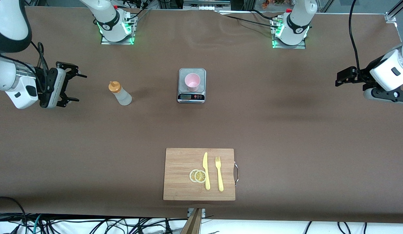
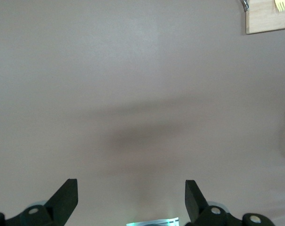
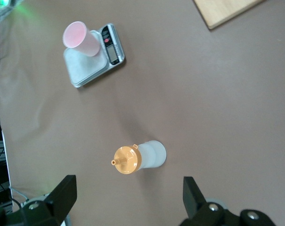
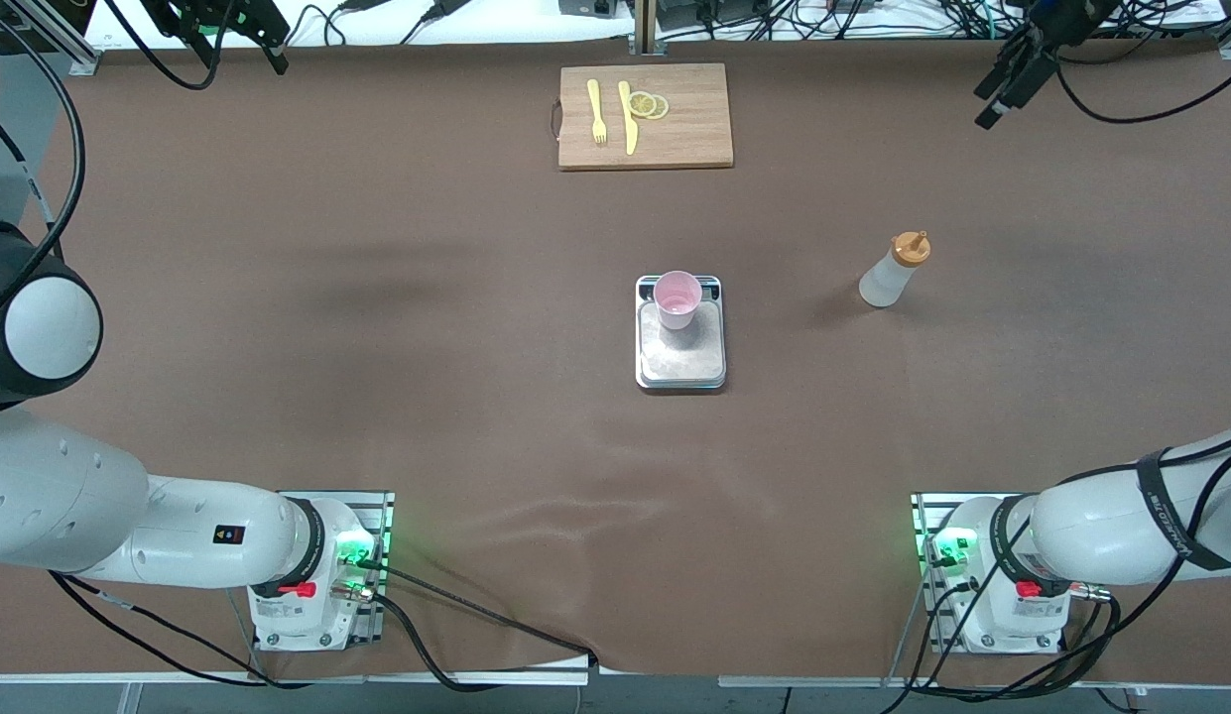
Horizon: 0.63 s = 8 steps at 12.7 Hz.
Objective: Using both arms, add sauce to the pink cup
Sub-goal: 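Reach the right gripper to the white squeeze bottle and grasp it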
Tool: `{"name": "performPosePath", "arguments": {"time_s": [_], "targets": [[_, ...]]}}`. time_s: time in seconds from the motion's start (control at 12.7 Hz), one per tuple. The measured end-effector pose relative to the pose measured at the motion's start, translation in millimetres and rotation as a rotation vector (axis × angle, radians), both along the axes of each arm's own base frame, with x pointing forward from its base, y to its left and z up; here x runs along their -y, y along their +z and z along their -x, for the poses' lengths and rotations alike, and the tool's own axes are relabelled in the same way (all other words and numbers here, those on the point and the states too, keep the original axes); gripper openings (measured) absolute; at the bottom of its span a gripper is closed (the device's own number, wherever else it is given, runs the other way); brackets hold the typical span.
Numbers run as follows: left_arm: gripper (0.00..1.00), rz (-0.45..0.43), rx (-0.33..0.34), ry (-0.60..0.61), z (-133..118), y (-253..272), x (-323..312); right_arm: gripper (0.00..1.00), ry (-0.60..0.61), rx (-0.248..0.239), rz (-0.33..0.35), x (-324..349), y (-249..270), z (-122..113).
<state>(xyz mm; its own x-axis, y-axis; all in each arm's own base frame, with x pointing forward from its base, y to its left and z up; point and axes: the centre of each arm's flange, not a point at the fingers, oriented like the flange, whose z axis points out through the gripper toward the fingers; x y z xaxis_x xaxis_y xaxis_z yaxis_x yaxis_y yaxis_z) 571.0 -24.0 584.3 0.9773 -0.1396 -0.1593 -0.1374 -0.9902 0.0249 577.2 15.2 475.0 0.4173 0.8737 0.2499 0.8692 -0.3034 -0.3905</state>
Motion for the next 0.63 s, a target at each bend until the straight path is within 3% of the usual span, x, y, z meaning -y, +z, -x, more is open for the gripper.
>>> {"name": "performPosePath", "arguments": {"time_s": [0.32, 0.63], "targets": [[1.0, -0.008, -0.007, -0.014, 2, 0, 6, 1.0, 0.11, 0.041, -0.221, 42, -71, 23], [1.0, -0.008, -0.01, -0.014, 1, -2, 6, 1.0, 0.251, 0.157, -0.492, 72, -153, 49]]}}
